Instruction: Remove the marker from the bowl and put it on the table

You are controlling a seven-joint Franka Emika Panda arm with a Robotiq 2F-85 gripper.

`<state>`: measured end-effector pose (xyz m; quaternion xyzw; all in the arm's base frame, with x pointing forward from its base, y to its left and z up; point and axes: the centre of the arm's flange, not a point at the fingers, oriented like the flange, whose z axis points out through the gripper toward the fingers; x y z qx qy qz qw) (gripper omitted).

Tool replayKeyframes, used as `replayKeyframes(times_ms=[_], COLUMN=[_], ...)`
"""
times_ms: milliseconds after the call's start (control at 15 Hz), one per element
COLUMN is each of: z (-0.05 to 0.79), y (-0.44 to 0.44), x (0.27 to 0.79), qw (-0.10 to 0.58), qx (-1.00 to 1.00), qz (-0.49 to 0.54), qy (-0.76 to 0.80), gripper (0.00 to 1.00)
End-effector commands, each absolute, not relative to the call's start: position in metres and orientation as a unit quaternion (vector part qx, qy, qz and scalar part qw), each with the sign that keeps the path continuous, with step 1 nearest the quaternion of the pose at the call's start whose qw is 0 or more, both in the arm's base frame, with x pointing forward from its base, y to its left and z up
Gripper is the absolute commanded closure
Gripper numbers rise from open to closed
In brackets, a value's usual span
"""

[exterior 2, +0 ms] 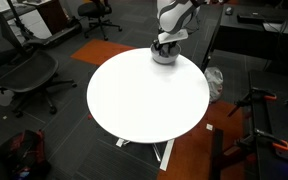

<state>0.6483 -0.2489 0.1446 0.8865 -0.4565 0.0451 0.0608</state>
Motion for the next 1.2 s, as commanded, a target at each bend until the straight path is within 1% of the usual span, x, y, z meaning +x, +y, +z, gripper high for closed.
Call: replayKeyframes(times_ms=[0, 67, 133, 267, 400, 733, 1133], z=[0.145, 0.145, 0.145, 0.148, 0.155, 0.187, 0.246], y=[-0.256, -0.256, -0.257, -0.257, -0.257, -0.258, -0.277], x=[0.654, 0.654, 0.655, 0.655, 0.653, 0.64, 0.625], qw=[0.053, 0.053, 0.054, 0.054, 0.054, 0.061, 0.07], qx=[0.889, 0.889, 0.889, 0.889, 0.888, 0.885, 0.875], qz=[0.052, 0.053, 0.053, 0.053, 0.05, 0.067, 0.096], qy=[-0.452, -0.452, -0.452, -0.453, -0.453, -0.457, -0.47], gripper=[0.73, 0.8, 0.88, 1.0, 0.95, 0.95, 0.95])
